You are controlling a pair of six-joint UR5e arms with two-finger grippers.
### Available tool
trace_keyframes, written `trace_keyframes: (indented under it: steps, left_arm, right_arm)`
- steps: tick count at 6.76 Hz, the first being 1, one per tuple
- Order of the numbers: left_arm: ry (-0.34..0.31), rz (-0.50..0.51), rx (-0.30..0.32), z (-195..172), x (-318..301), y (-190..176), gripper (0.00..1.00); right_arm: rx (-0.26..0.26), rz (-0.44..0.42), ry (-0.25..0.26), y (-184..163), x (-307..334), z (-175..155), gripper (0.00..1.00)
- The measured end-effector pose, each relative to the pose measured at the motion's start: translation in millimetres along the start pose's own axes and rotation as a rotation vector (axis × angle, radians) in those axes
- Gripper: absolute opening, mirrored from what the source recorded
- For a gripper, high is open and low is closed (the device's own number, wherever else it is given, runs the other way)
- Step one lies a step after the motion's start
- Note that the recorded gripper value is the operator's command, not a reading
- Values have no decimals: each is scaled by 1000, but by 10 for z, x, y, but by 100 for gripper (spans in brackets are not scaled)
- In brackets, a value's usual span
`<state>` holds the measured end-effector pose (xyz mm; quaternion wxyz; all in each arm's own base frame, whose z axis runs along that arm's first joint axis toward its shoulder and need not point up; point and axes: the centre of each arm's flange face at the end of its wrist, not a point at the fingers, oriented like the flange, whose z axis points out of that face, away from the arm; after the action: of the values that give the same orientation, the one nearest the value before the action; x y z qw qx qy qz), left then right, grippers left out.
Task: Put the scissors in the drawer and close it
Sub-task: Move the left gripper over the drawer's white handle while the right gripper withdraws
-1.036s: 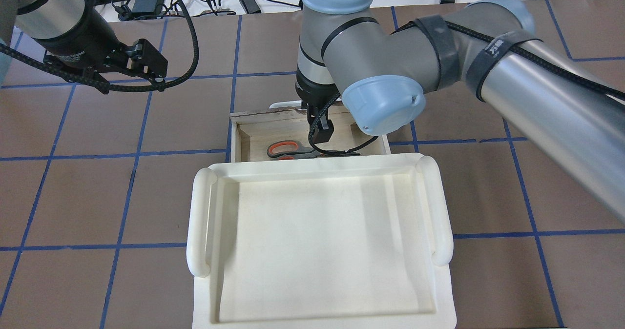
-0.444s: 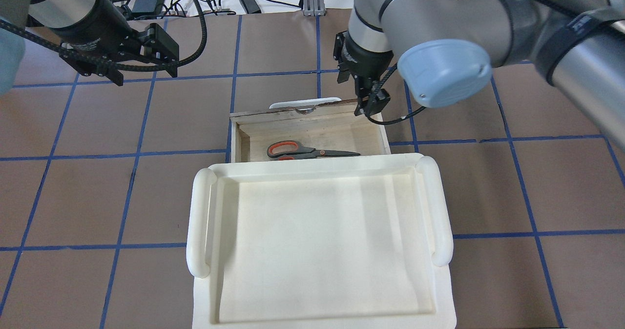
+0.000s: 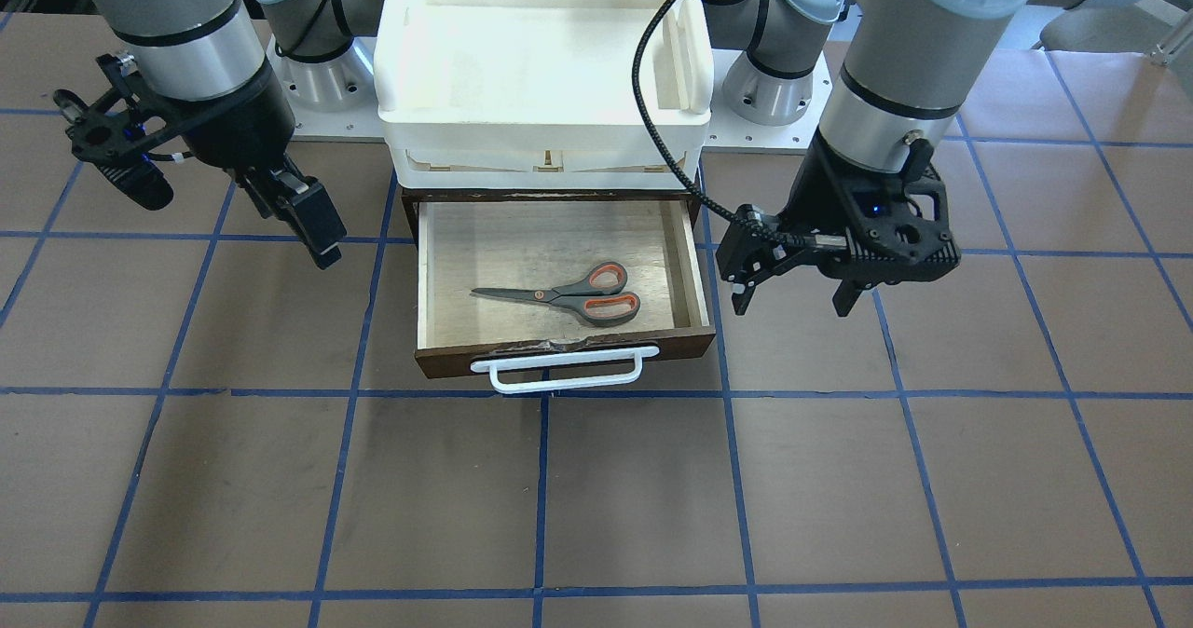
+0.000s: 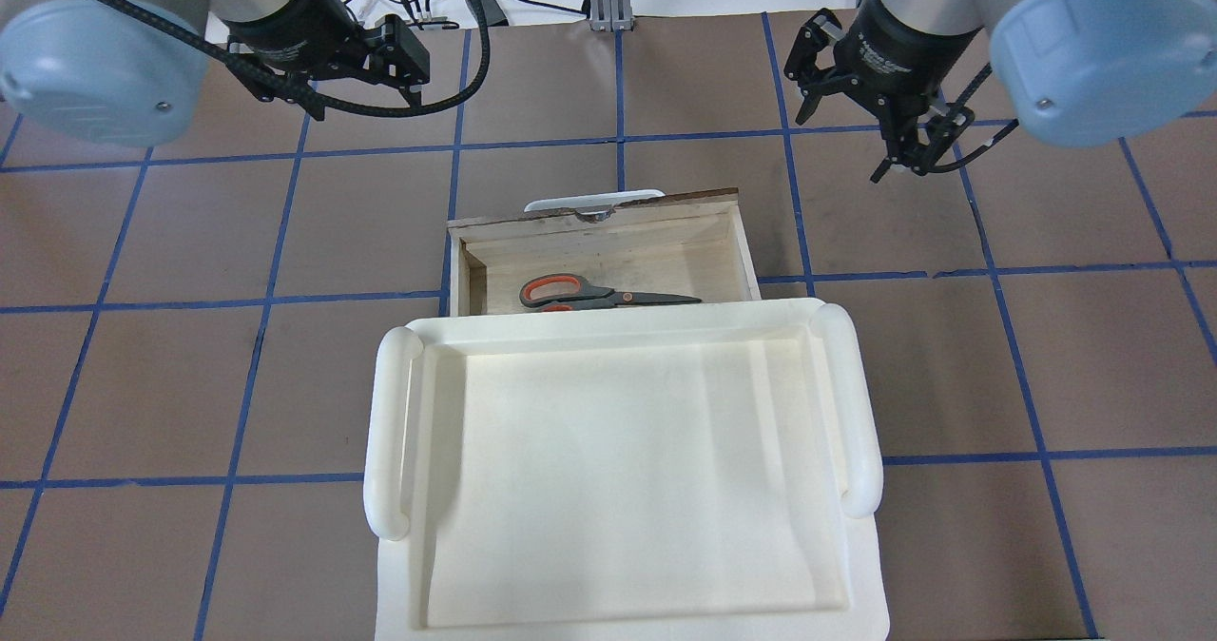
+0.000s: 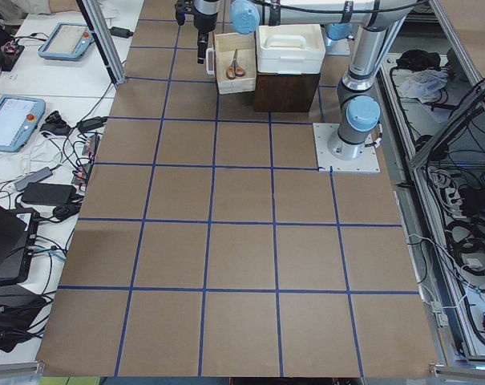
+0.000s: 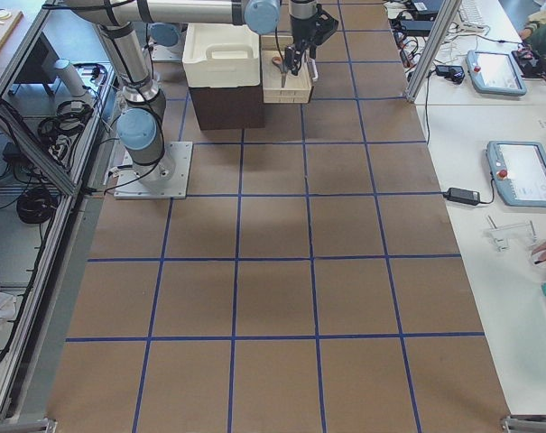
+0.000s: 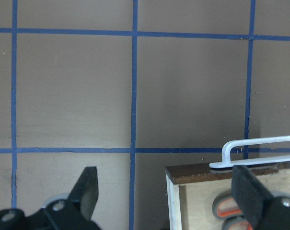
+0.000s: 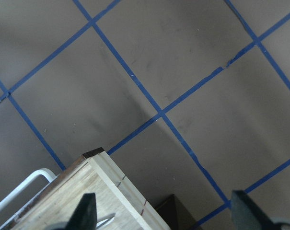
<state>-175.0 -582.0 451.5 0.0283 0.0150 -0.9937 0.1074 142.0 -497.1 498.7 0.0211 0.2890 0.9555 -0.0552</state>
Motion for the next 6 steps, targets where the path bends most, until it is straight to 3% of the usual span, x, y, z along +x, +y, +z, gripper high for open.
trace_keyframes:
  steps: [2, 5, 6]
  left_arm:
    - [6, -16, -9, 500, 274, -120, 100]
    - [10, -14, -56, 1183, 727, -154, 100]
    - [10, -23, -72, 1324, 838, -178, 100]
  right_arm:
    - [15, -241, -8, 89, 62, -145, 100]
    - [23, -422, -45, 106, 26, -178, 100]
    - [38, -492, -34, 77, 44, -191, 100]
